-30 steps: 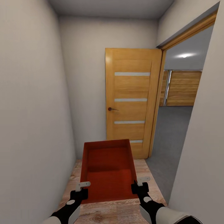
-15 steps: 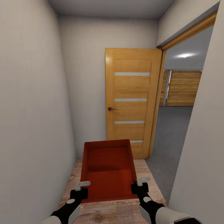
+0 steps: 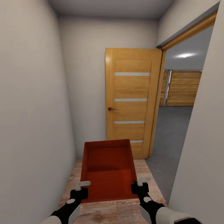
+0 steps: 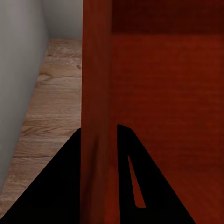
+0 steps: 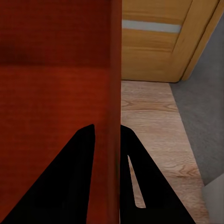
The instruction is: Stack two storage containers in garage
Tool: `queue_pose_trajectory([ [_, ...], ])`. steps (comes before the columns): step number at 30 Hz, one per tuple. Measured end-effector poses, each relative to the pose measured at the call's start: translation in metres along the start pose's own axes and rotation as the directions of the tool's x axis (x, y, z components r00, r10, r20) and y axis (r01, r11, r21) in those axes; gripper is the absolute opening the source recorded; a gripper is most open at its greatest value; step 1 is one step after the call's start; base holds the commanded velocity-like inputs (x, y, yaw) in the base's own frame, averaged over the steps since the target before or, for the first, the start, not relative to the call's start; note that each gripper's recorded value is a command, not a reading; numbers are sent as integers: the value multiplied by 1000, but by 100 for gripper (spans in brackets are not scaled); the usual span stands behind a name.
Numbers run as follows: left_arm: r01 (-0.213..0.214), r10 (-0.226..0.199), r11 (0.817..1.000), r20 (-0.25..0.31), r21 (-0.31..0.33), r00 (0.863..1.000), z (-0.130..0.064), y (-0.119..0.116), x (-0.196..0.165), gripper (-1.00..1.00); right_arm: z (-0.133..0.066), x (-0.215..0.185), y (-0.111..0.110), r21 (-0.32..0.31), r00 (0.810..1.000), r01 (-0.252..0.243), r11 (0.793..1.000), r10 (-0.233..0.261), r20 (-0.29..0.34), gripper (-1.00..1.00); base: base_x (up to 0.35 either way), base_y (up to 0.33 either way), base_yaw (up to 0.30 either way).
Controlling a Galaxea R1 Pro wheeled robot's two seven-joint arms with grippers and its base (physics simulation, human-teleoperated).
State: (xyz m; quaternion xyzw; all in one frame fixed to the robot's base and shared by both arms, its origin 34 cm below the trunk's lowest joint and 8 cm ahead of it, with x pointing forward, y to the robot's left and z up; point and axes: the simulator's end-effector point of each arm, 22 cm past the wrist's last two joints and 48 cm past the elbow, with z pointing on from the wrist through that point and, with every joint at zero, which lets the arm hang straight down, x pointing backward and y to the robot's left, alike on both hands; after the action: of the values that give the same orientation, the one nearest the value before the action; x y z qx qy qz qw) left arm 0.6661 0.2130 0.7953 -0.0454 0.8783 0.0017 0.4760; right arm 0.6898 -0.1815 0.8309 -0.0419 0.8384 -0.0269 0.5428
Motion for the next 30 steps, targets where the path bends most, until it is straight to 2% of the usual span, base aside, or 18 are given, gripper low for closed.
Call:
queue_pose_trajectory([
  [30, 5, -5, 1000, 0, -1, 1000, -1, 0, 2, -100, 0, 0, 0, -1, 1000, 4, 1000, -4, 1, -100, 13, 3, -263],
])
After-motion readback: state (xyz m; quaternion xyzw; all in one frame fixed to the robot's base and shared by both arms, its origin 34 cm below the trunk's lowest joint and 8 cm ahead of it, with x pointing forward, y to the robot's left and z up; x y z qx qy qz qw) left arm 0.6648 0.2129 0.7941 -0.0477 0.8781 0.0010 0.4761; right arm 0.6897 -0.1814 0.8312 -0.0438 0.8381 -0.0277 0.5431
